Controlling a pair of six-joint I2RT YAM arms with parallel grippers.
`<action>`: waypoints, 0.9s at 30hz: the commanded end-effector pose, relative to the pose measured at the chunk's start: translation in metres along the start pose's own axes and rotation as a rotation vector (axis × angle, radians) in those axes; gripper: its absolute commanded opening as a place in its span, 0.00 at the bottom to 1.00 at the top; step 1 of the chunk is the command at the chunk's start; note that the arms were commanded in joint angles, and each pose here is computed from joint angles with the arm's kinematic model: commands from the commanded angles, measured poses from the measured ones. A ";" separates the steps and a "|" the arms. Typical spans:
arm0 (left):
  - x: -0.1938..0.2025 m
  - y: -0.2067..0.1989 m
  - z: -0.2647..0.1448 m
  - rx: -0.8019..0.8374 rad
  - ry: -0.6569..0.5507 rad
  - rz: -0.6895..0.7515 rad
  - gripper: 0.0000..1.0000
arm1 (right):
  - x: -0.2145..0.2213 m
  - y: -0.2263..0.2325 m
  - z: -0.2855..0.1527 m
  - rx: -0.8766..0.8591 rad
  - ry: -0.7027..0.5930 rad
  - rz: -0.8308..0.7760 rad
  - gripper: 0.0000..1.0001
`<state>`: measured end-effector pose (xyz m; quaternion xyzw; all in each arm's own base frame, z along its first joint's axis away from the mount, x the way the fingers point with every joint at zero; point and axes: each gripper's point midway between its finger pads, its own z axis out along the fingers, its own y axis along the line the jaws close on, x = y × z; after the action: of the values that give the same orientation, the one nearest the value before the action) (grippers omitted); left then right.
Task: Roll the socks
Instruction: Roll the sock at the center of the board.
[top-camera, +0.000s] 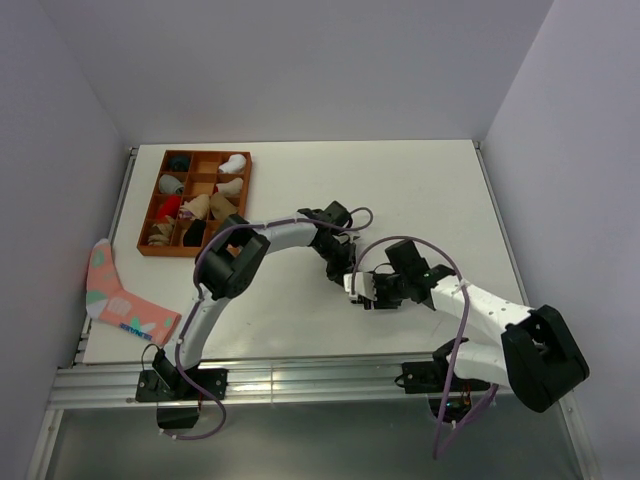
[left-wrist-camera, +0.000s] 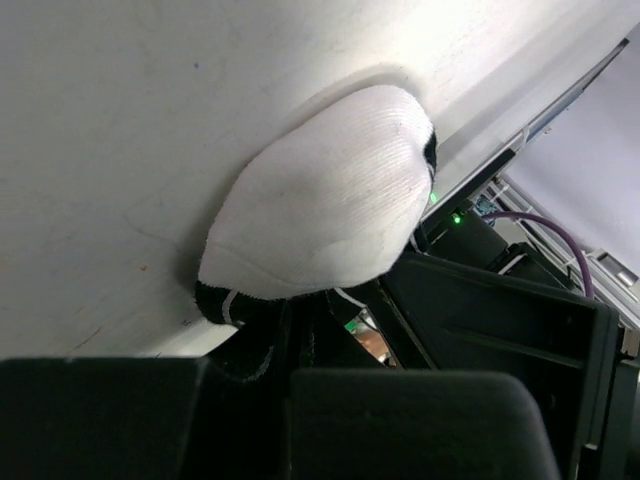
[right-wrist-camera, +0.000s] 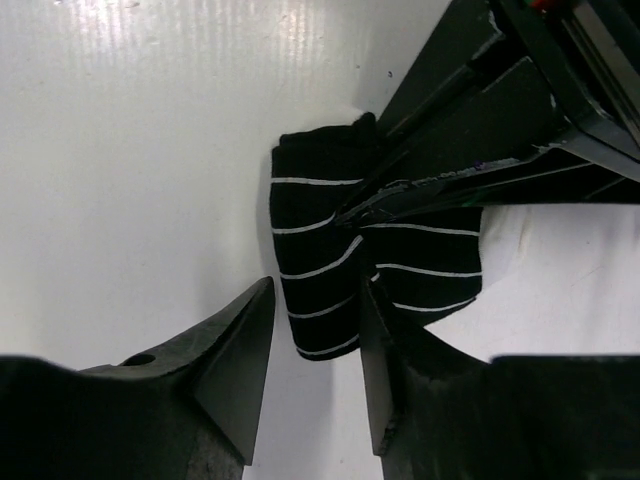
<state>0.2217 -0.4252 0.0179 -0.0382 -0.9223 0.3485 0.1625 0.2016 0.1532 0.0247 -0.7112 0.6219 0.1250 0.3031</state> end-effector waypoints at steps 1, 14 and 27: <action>-0.003 0.120 0.023 -0.368 -0.037 -0.072 0.01 | -0.004 -0.013 0.000 0.024 0.011 0.024 0.45; -0.002 0.102 0.011 -0.204 -0.185 -0.187 0.10 | -0.003 -0.001 -0.006 -0.142 0.085 0.182 0.21; 0.010 0.056 -0.017 0.050 -0.436 -0.239 0.24 | -0.015 0.014 -0.004 -0.455 0.090 0.379 0.19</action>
<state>0.2074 -0.3900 0.0221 0.1097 -0.9054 0.4058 0.0592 0.1989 0.1752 0.0299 -0.6523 0.6947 0.2688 0.1403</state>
